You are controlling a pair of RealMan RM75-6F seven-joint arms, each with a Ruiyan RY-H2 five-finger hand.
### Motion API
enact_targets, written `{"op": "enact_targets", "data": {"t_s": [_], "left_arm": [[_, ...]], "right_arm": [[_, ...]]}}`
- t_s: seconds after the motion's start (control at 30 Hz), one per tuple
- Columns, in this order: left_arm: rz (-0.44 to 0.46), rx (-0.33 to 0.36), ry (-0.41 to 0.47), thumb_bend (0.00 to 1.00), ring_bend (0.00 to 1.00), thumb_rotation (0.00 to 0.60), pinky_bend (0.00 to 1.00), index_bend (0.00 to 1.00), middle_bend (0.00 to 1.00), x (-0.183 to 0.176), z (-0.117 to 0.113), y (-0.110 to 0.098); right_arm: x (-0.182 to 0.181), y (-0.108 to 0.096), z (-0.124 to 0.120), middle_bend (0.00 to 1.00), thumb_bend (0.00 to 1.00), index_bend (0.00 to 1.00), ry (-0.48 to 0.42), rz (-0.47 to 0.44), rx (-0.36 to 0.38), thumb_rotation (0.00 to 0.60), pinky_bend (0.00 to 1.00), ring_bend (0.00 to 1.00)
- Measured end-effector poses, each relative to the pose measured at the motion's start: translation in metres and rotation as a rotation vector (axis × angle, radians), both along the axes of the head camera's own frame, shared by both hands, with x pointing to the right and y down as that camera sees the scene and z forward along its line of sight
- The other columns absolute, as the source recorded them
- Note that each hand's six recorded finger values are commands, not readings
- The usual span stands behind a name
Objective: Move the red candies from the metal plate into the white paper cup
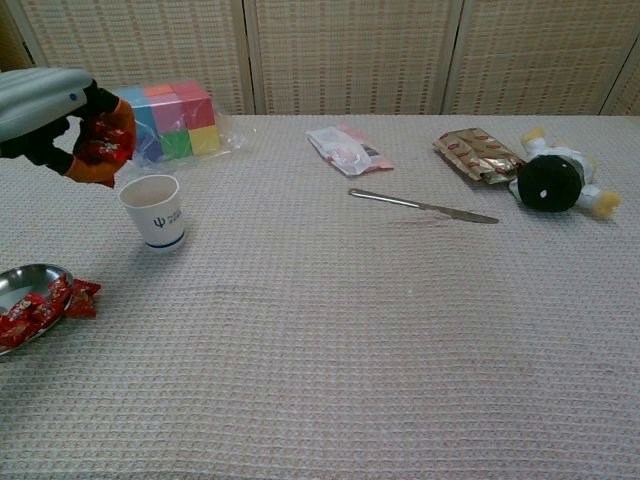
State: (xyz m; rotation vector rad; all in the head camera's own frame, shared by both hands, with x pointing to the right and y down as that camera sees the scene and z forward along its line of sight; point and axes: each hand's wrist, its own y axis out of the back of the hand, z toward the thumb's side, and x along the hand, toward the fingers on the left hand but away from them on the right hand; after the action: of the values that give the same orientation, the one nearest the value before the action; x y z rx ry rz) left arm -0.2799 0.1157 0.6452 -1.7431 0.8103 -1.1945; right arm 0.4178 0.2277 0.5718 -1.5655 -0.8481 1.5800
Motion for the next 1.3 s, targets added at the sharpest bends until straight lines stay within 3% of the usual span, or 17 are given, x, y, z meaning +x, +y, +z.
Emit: {"op": "enact_targets", "data": {"t_s": [0.17, 0.37, 0.77, 1.3], "left_arm": [[0.031, -0.002, 0.009, 0.66, 0.65, 0.600, 1.00, 0.74, 0.71, 0.028, 0.010, -0.007], [0.029, 0.003, -0.011, 0.66, 0.65, 0.600, 1.00, 0.74, 0.71, 0.037, 0.025, -0.015], [-0.052, -0.010, -0.074, 0.66, 0.66, 0.600, 1.00, 0.74, 0.71, 0.019, 0.063, -0.037], [-0.007, 0.007, -0.082, 0.64, 0.65, 0.600, 1.00, 0.72, 0.70, 0.027, 0.071, -0.026]], "right_arm": [[0.002, -0.001, 0.000, 0.00, 0.12, 0.00, 0.006, 0.008, 0.001, 0.600, 0.00, 0.00], [0.005, -0.002, -0.001, 0.00, 0.12, 0.00, 0.007, 0.016, 0.007, 0.600, 0.00, 0.00], [0.011, -0.005, -0.006, 0.00, 0.12, 0.00, 0.014, 0.039, 0.030, 0.600, 0.00, 0.00], [0.012, -0.006, -0.006, 0.00, 0.12, 0.00, 0.019, 0.043, 0.031, 0.600, 0.00, 0.00]]}}
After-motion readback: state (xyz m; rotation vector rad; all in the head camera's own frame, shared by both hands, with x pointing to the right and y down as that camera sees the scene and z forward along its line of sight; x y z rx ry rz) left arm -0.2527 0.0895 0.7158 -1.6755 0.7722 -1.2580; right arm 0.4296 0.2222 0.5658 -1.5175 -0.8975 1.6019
